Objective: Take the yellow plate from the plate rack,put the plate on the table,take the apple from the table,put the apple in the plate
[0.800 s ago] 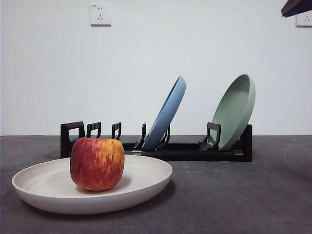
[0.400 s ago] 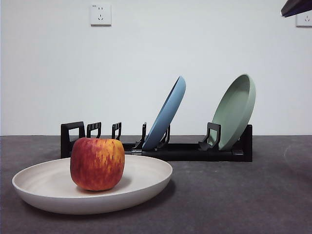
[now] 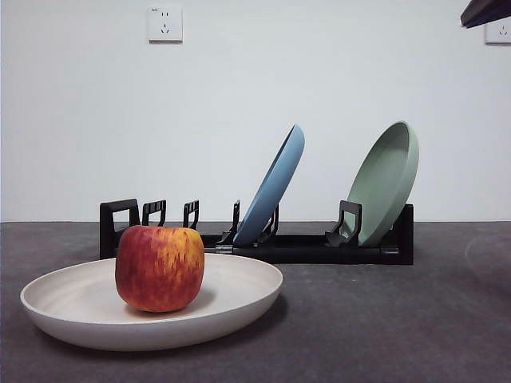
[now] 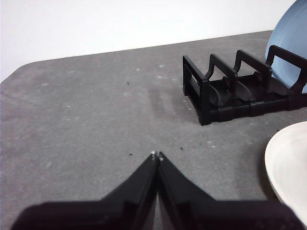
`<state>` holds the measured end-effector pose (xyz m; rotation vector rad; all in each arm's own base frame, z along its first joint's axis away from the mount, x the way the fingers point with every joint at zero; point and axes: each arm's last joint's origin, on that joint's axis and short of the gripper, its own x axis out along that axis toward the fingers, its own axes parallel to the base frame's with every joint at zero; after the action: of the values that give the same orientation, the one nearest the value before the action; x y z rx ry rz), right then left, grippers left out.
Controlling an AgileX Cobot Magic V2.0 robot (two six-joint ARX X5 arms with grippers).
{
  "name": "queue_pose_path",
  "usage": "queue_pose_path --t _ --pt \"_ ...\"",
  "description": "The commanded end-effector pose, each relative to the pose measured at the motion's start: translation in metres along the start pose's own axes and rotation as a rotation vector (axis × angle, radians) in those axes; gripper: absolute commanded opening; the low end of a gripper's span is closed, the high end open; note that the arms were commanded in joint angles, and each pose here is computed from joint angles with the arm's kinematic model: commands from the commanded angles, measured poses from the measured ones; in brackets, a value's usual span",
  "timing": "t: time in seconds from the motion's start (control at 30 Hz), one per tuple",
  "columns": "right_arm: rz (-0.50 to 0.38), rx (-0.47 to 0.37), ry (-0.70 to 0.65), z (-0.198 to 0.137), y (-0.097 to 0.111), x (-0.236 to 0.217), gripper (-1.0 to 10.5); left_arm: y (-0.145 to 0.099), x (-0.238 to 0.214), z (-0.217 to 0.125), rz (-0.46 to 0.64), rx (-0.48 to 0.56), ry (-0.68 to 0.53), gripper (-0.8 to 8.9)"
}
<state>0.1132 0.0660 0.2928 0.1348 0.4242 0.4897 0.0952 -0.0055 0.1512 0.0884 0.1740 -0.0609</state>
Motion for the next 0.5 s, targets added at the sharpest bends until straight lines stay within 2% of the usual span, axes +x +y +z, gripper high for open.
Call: queue_pose_path --t 0.03,0.5 --pt "0.001 0.007 0.0 -0.0011 -0.0001 0.0003 0.0 -0.0001 0.0014 -0.005 0.002 -0.009 0.014 -0.03" --pt "0.001 0.007 0.0 -0.0011 -0.0001 0.0003 0.0 -0.0002 0.0014 -0.0044 -0.004 -0.013 0.009 -0.03"
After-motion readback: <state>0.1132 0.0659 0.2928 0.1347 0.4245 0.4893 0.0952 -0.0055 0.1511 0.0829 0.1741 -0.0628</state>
